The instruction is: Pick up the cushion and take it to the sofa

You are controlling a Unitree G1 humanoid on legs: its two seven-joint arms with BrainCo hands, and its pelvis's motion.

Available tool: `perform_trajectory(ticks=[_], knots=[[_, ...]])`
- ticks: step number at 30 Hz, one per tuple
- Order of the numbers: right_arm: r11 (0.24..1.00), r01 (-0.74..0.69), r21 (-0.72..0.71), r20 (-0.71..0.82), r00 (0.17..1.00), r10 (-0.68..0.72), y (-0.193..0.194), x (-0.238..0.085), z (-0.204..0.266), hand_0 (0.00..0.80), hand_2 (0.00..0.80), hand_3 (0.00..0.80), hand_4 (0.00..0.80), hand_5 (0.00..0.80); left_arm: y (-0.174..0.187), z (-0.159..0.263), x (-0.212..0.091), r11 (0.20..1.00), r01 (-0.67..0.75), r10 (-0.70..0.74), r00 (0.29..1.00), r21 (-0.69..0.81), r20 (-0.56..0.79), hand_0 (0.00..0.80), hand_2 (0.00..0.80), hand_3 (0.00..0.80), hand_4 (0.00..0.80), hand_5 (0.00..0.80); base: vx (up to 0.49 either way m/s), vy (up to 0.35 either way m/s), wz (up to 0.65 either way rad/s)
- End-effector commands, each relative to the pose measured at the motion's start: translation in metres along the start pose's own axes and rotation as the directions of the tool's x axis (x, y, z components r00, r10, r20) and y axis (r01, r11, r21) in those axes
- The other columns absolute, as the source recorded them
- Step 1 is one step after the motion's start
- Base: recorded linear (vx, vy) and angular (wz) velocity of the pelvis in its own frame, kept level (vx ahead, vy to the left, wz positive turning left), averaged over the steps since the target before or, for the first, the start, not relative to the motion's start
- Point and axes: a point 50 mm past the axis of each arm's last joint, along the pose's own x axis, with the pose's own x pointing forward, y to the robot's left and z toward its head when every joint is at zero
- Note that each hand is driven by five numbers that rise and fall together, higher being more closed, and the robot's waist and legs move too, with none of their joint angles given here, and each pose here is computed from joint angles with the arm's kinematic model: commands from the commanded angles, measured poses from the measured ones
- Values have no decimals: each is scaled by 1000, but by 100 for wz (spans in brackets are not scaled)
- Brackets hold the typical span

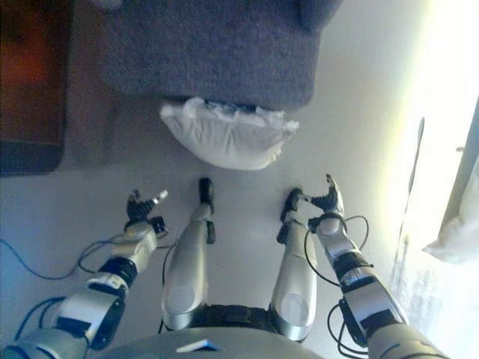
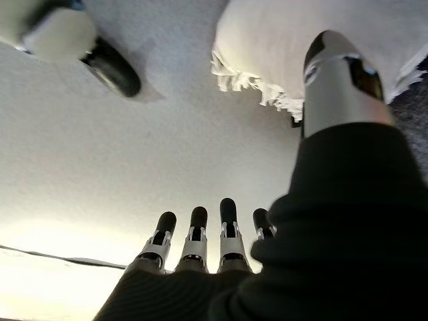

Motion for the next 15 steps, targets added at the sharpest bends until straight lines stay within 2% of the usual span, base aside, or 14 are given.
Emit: perform_trajectory(ticks=[1, 5, 9, 15], knots=[[989, 148, 3, 114, 983, -147, -27, 10, 16, 0, 0, 0, 0, 0, 11, 29, 9, 993, -113, 107, 980, 28, 165, 0, 0, 0, 0, 0, 33, -23, 16], [980, 195, 46, 196, 960, -200, -50, 29, 59, 0, 0, 0, 0, 0, 6, 72, 19, 995, -98, 104, 966, -37, 237, 0, 0, 0, 0, 0, 14, 113, 10], [966, 237, 107, 265, 929, -257, -72, 35, 91, 0, 0, 0, 0, 0, -5, 104, 16, 997, -20, 44, 941, -73, 336, 0, 0, 0, 0, 0, 9, 89, 5], [948, 274, 163, 374, 872, -317, -102, 44, 135, 0, 0, 0, 0, 0, -19, 152, 7, 996, 86, -52, 844, -39, 534, 0, 0, 0, 0, 0, -1, 71, 13]])
